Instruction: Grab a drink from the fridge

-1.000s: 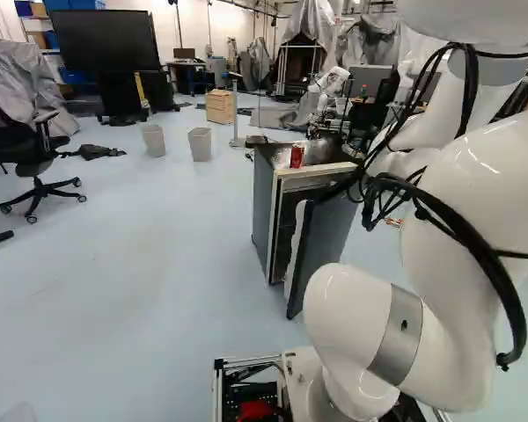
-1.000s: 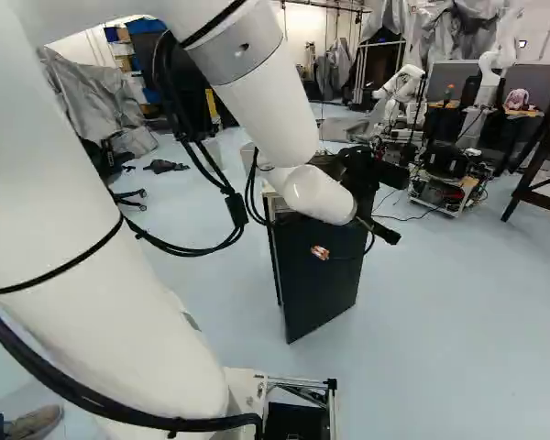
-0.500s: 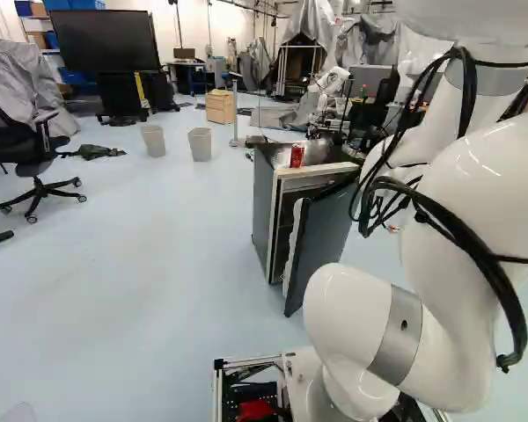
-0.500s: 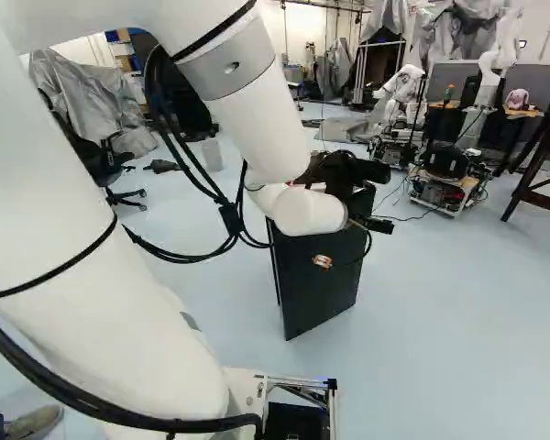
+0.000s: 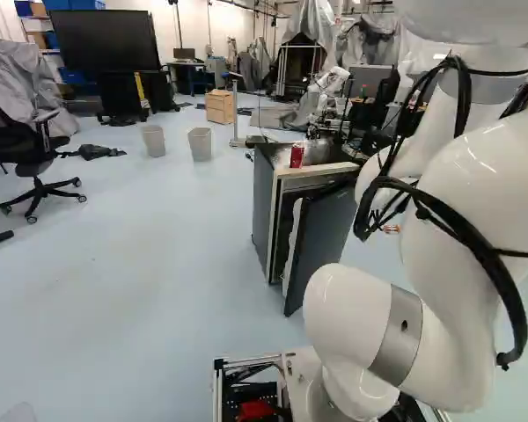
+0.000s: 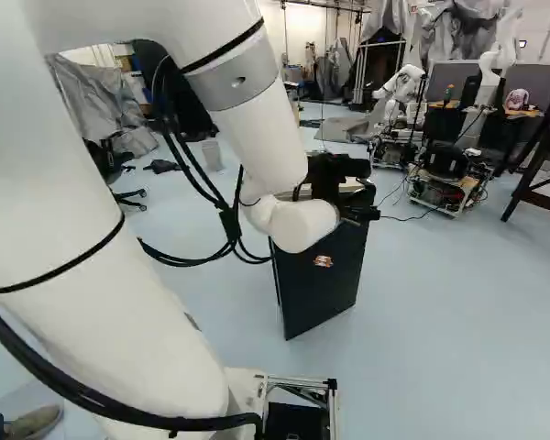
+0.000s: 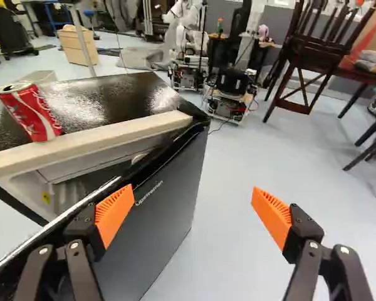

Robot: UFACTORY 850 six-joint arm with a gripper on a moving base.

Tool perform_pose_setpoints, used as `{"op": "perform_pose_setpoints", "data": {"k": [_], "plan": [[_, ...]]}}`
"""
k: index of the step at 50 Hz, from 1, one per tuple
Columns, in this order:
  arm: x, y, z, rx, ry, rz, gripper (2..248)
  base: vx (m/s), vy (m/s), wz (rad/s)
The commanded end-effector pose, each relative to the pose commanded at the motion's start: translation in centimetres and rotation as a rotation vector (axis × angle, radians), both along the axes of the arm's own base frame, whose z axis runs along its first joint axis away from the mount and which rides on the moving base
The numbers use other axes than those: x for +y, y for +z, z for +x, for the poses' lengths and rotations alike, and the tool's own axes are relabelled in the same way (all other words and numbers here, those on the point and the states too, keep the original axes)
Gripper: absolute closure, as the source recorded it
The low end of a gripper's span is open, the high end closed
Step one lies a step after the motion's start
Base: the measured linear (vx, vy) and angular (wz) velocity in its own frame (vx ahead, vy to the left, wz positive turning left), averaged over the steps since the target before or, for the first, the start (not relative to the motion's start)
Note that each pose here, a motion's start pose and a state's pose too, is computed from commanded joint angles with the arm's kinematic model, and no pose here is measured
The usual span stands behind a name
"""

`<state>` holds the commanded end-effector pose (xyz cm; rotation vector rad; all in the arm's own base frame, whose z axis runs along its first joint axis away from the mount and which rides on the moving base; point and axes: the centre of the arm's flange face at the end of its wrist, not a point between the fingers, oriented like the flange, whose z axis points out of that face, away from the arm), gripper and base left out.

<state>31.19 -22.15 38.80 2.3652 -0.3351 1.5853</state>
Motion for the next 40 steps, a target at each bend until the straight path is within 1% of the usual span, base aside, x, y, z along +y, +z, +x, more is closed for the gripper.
{"op": "perform_pose_setpoints", "data": {"k": [4,9,30,40], "plan": [[0.1,-0.2,0.2,-0.007,0.023,-0.007,3,0.0,0.0,0.0],[0.1,-0.7,0.2,-0.004,0.032,-0.004,3,0.0,0.0,0.0],[0.4,-2.7,-1.5,0.034,0.015,0.03,3,0.0,0.0,0.0],[0.7,-3.7,-1.7,0.045,0.024,0.043,3,0.0,0.0,0.0]]}}
